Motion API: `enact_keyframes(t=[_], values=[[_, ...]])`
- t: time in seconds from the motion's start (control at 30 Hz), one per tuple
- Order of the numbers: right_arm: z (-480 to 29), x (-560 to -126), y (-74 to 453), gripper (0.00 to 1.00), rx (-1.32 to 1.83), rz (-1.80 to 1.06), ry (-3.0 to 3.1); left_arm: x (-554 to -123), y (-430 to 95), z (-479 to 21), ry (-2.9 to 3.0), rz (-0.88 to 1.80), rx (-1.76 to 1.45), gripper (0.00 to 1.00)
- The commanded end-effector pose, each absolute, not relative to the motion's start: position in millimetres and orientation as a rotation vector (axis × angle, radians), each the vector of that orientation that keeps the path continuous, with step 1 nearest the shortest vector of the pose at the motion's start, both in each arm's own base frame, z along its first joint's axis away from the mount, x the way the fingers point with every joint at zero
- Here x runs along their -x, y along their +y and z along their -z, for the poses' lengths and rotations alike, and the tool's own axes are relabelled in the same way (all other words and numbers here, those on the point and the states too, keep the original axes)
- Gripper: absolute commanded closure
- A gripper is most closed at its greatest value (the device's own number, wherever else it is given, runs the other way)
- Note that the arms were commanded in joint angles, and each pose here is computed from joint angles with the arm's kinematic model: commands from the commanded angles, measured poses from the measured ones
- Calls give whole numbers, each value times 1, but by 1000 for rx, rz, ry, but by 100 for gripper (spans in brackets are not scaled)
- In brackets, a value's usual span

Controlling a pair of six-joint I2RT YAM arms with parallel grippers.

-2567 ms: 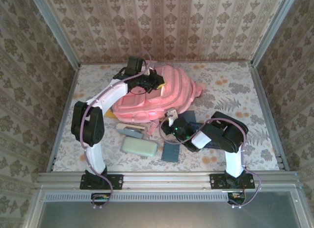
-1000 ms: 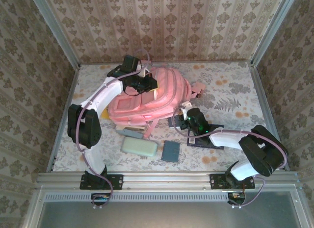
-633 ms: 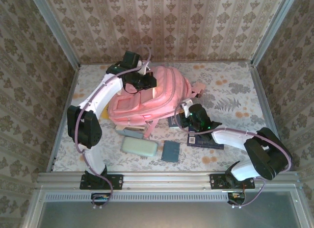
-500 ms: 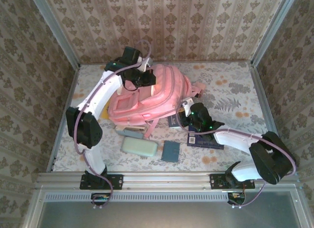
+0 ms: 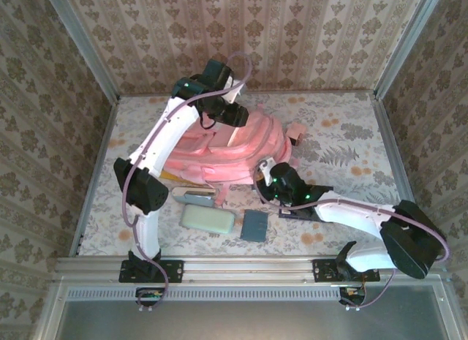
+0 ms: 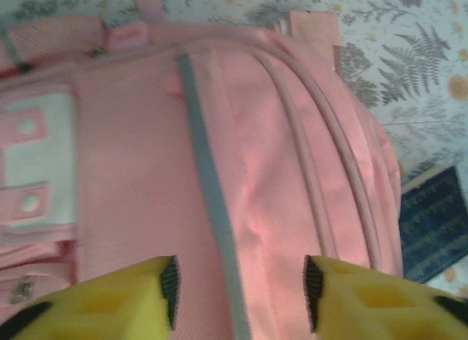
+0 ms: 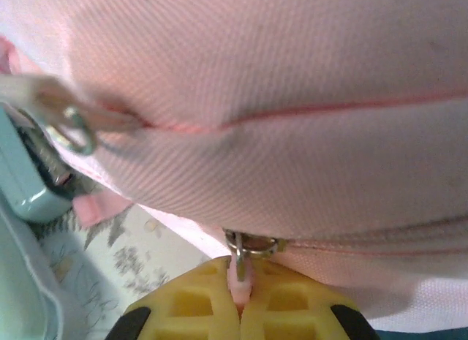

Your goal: Pack the student bag

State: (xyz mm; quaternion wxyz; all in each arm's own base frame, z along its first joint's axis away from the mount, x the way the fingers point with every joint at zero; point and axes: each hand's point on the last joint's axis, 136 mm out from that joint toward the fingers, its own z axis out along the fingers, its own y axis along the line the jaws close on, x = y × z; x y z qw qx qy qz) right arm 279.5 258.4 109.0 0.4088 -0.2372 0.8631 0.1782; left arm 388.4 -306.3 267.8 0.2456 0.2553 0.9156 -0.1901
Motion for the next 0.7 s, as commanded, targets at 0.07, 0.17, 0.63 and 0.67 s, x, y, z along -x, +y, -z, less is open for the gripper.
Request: enact_keyframes(t=[0.07,0.17,0.63,0.67], values=[[-112,-283,295,100,462,-495,2243,-394,-270,-287,2499,475,-433,39],[-116,-290,312,100,417,-517,2277,-380,-248,-292,2478,626,-228,39],[-175,-316,410,100,449,-765,2225,-292,-125,-217,2355,1070,849,22],[-177,-315,416,100,444,-795,2223,-288,-122,-211,2327,1088,903,21]])
